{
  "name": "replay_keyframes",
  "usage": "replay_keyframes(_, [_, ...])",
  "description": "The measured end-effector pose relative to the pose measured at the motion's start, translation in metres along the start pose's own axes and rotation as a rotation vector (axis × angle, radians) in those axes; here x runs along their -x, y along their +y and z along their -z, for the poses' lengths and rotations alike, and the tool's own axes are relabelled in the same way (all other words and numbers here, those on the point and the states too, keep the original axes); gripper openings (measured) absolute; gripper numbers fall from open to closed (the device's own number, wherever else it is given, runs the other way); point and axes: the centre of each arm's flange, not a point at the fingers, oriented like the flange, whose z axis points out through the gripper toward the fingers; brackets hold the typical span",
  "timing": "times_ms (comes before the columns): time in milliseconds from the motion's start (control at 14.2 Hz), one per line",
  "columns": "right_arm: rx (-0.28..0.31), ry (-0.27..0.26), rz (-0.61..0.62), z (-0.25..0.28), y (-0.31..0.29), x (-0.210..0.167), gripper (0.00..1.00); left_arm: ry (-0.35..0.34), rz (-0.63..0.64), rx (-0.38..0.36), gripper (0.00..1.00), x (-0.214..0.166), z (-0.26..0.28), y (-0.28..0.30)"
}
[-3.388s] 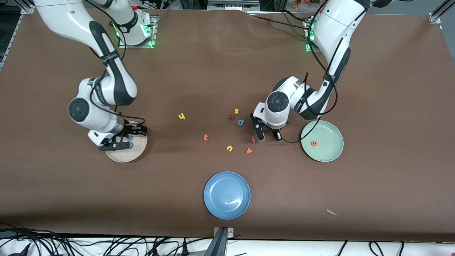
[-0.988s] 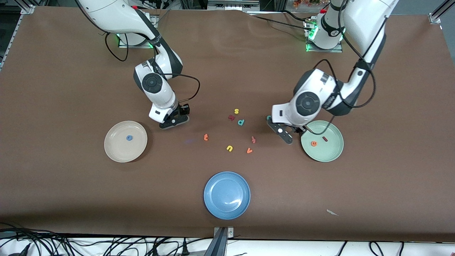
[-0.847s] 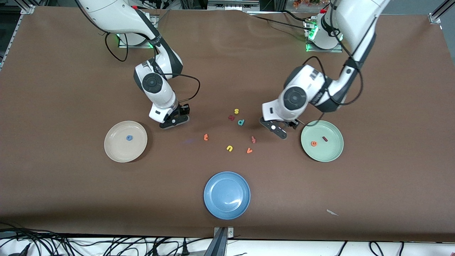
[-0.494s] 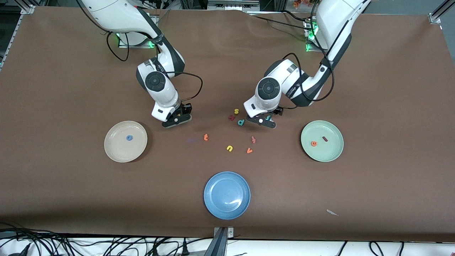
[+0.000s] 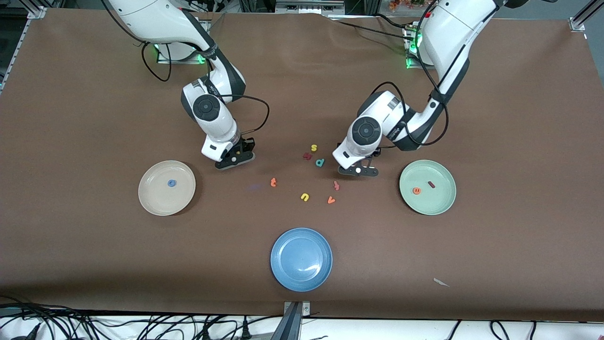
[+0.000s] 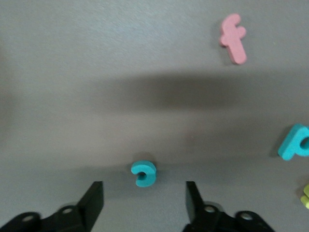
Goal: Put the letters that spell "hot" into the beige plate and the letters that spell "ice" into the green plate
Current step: 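Place the h on the beige plate while the left gripper grasps the cyan c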
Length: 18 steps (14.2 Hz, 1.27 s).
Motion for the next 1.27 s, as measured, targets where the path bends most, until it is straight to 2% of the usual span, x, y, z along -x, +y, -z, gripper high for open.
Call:
replay_keyframes(71, [-0.001, 0.002, 0.000, 0.000, -0.001, 0.000, 0.26, -0.001, 0.009, 0.001, 0.61, -0.001, -0.001, -0.001])
replay_keyframes(282, [-0.001, 0.014, -0.004, 0.004, 0.000, -0.009, 0.26, -0.007, 0.027, 0.007, 0.56, 0.000, -0.011, 0.002])
replay_keyframes(494, [0.033, -0.012, -0.036, 0.037, 0.020, -0.042, 0.26, -0.016, 0.030, 0.011, 0.53, -0.001, -0.023, 0.004])
replay_keyframes(635, [0.066, -0.020, -0.038, 0.068, 0.053, -0.064, 0.26, -0.009, 0.026, 0.019, 0.33, -0.001, -0.021, 0.007])
replay_keyframes(706, [0.081, -0.020, -0.026, 0.079, 0.072, -0.070, 0.26, -0.009, 0.025, 0.019, 0.33, 0.000, -0.021, 0.008])
replay_keyframes(847, [0.112, -0.016, 0.008, 0.089, 0.116, -0.074, 0.26, -0.008, 0.026, 0.020, 0.24, -0.001, -0.020, 0.008])
replay_keyframes(1059, [0.141, -0.023, 0.020, 0.095, 0.176, -0.071, 0.26, 0.000, 0.033, 0.022, 0.24, -0.005, -0.013, 0.005])
replay_keyframes(1271, [0.103, -0.042, -0.036, 0.093, 0.215, -0.064, 0.26, -0.003, 0.054, -0.005, 0.24, -0.013, 0.028, -0.006])
